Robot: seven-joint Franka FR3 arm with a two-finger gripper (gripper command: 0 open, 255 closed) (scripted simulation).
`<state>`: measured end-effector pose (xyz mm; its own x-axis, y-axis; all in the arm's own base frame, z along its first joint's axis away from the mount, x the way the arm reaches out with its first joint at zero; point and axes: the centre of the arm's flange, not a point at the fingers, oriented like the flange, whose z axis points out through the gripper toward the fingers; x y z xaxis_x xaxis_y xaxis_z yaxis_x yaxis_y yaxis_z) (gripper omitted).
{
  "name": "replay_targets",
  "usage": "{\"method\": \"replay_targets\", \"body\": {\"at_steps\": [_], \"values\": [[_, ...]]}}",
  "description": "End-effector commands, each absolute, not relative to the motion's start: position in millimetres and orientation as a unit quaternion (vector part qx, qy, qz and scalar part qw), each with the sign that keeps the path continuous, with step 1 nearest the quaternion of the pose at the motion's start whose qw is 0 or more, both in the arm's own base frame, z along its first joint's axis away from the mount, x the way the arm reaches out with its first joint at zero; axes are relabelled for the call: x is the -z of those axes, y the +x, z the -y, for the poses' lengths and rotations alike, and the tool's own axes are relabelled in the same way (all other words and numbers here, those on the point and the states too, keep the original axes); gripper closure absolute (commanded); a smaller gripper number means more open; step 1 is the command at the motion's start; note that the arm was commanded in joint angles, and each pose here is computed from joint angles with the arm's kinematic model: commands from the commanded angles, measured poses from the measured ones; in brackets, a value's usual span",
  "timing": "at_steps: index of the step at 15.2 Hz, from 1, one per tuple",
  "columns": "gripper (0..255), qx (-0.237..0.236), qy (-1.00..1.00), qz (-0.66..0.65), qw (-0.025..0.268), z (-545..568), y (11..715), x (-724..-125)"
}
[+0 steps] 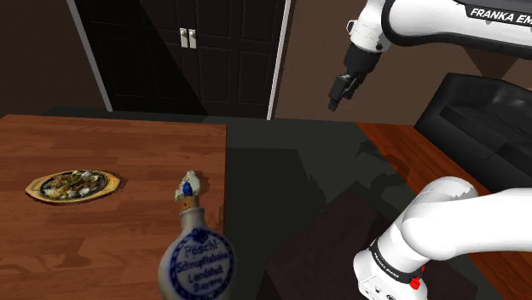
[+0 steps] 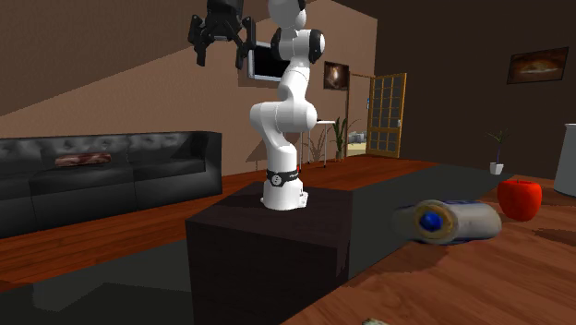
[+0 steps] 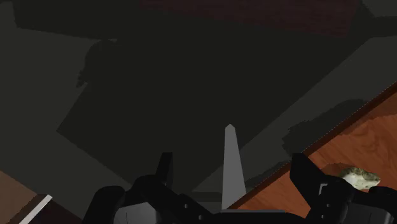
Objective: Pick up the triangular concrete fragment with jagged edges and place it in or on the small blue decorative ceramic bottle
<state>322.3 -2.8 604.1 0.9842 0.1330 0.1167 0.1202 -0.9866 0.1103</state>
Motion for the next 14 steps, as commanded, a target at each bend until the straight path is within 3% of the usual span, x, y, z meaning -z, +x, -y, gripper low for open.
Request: {"method": "replay_targets", "body": {"at_steps": [1,14], "values": [[0,-0.062,0.995,-0.064,0.051,2.8,322.3,-604.1],[0,-0.03,0.999,0.008,0.03,-107.4,409.3,-503.8]]}}
